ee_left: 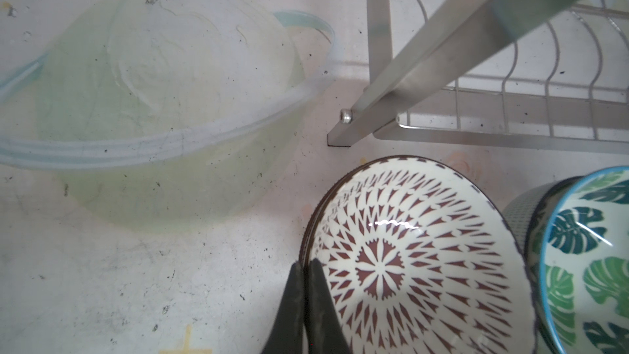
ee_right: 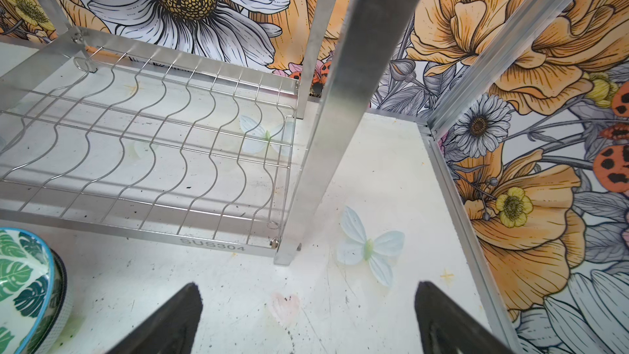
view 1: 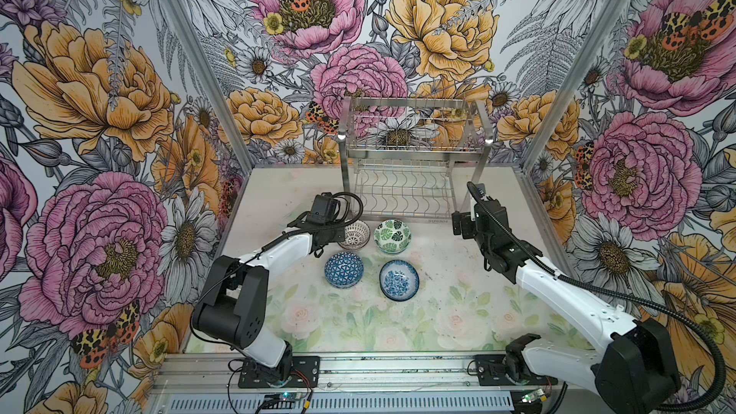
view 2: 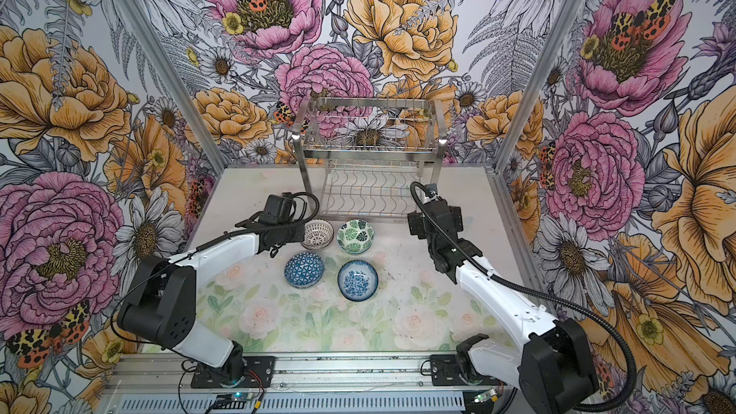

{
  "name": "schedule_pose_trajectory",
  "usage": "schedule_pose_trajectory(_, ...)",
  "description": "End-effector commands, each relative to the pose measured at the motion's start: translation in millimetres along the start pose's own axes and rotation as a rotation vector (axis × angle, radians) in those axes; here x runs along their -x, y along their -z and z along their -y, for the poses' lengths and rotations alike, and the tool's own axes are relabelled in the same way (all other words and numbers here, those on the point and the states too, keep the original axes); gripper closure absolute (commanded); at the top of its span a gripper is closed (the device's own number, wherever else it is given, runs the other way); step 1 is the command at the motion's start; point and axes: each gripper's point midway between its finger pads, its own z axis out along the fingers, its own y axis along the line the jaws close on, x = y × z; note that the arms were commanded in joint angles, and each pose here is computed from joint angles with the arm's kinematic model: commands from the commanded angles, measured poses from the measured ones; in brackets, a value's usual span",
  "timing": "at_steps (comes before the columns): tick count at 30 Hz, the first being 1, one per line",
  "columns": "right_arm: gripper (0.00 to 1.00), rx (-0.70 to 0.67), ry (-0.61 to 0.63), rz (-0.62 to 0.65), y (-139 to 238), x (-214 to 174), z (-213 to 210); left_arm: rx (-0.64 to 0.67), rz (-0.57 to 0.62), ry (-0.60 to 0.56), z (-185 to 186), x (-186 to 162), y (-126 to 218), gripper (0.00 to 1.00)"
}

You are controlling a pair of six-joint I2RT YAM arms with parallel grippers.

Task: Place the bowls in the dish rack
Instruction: 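Lower left gripper onto the maroon-patterned bowl rim and close it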

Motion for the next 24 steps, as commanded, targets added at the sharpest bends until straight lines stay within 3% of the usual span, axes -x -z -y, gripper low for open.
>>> schedule_pose_trajectory(1,0.00,-0.015,0.000,0.019,4.2,4.7,2.7,0.046,0.025,-0.025,-4.1,8.4,10.6,1.00)
schedule_pose_trajectory(12,0.00,-0.009,-0.002,0.014,2.8,3.3,0.8,0.132,0.065,-0.095,-4.3,23.7,17.5,0.98)
schedule_pose_trajectory(15,0.00,-0.014,0.001,0.016,3.8,3.2,2.0,0.131,0.054,-0.100,-4.6,21.2,15.7,0.63)
schedule_pose_trajectory(17,0.00,-0.016,0.001,0.017,4.1,3.3,2.7,0.123,0.048,-0.103,-3.2,20.1,15.4,0.55)
schedule_pose_trajectory(21,0.00,-0.014,0.001,0.014,3.7,1.9,2.0,0.098,0.037,-0.099,-0.1,18.3,13.5,0.56)
schedule_pose_trajectory(24,0.00,-0.014,0.002,0.011,3.0,1.2,1.7,0.068,0.012,-0.096,5.2,13.4,7.3,0.65)
